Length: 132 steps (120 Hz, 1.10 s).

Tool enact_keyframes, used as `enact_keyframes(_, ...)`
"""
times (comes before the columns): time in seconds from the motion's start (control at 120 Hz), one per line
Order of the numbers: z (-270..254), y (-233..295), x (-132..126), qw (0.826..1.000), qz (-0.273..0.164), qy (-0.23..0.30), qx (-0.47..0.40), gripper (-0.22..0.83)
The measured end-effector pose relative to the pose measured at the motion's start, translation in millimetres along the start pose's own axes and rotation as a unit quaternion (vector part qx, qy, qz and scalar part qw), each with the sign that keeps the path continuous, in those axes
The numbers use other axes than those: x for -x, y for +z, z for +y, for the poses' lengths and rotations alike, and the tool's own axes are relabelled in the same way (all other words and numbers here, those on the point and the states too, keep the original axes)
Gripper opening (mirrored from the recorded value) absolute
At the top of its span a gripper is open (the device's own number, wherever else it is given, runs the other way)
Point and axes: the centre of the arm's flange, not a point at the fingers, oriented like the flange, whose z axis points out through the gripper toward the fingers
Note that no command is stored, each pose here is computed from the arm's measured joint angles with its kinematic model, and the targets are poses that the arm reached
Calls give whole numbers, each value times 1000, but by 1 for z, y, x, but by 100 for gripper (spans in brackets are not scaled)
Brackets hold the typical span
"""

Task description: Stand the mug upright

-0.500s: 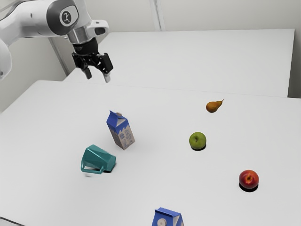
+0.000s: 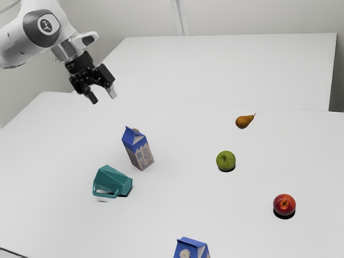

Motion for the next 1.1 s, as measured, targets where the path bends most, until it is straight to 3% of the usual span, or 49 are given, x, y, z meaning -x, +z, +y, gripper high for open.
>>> enact_keyframes(0.117, -65, 10, 4, 997, -2, -27, 75, 61)
enact_keyframes(0.275, -170, 39, 30, 985, 4, -74, 157, 62)
enact_keyframes(0.458, -179, 109, 41, 975, -18, -55, 215, 61)
enact_keyframes(0.667, -200, 147, 77, 971, 7, -73, 226, 62)
enact_keyframes(0.942, -227, 216, 74, 958, 35, -119, 260, 62)
enact_keyframes(1.1, -227, 232, 75, 957, 37, -119, 262, 62)
